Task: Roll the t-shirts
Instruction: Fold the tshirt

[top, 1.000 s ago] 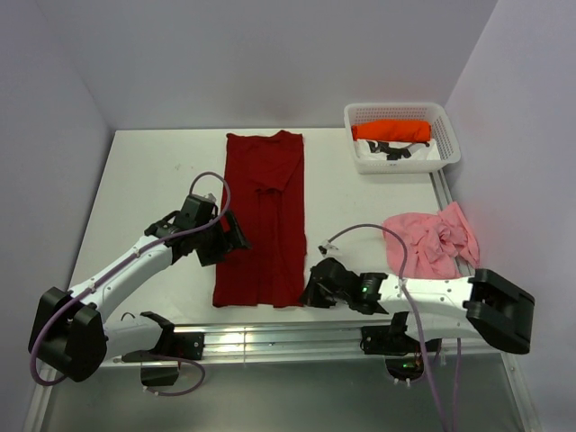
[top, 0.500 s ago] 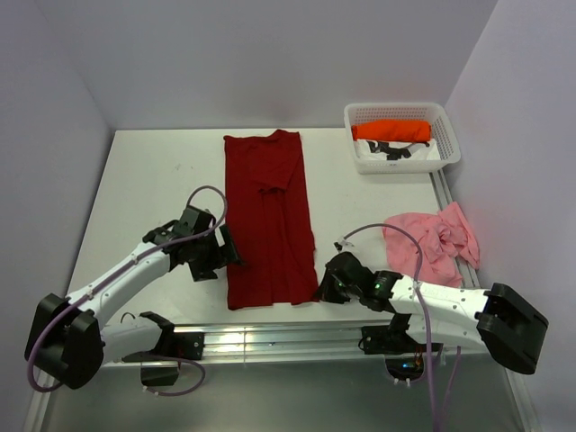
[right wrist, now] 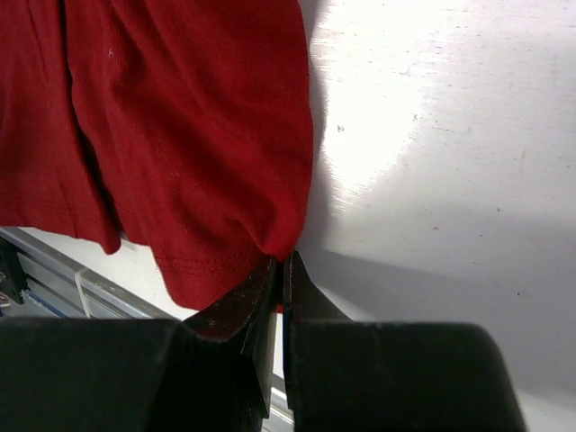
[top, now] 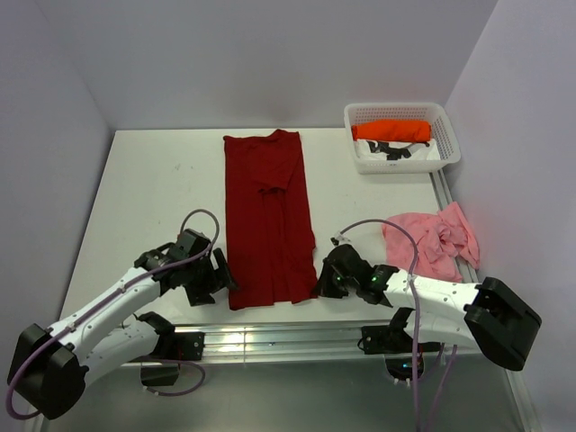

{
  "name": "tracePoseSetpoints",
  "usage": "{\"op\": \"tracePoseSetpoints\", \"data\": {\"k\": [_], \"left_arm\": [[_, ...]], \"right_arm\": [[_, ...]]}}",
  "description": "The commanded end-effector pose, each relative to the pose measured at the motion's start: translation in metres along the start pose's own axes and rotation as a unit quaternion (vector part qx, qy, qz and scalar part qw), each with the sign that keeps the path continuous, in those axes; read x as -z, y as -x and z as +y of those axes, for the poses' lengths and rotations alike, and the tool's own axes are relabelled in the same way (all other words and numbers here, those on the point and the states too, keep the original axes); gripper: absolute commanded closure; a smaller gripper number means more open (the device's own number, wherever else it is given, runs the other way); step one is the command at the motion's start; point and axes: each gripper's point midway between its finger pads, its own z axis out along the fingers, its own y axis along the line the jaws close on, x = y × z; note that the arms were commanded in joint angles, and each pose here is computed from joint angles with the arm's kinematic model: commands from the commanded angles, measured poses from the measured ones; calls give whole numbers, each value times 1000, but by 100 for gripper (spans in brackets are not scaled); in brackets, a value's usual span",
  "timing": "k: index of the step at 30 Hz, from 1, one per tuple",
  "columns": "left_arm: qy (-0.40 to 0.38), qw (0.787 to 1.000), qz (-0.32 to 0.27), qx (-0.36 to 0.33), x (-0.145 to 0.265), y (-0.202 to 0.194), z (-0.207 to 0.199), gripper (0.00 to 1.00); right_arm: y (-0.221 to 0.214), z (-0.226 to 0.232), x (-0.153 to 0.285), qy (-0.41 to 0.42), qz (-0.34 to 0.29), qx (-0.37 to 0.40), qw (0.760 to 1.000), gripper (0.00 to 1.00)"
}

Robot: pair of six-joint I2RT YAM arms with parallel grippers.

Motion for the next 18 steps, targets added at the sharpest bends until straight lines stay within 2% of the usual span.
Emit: {"op": "tracePoseSetpoints", "data": {"k": [1,4,7,9,18], "left_arm": [[3,999,28,26,-11,-15,3,18],[1,999,31,28,-17,-20,2,20],[8,999,35,34,-21,-25,8,27],[0,999,40,37,-26,-31,9,35],[1,998,32,45,-41,-31,16,47]], "right_arm": [[5,5,-1,2,0,13,1000,93],[6,6,0,3,0,16,1000,93],[7,7,2,2,3,20,1000,93],[6,8,3,5,3,20,1000,93],[3,10,2,9,14,24,1000,94]]}}
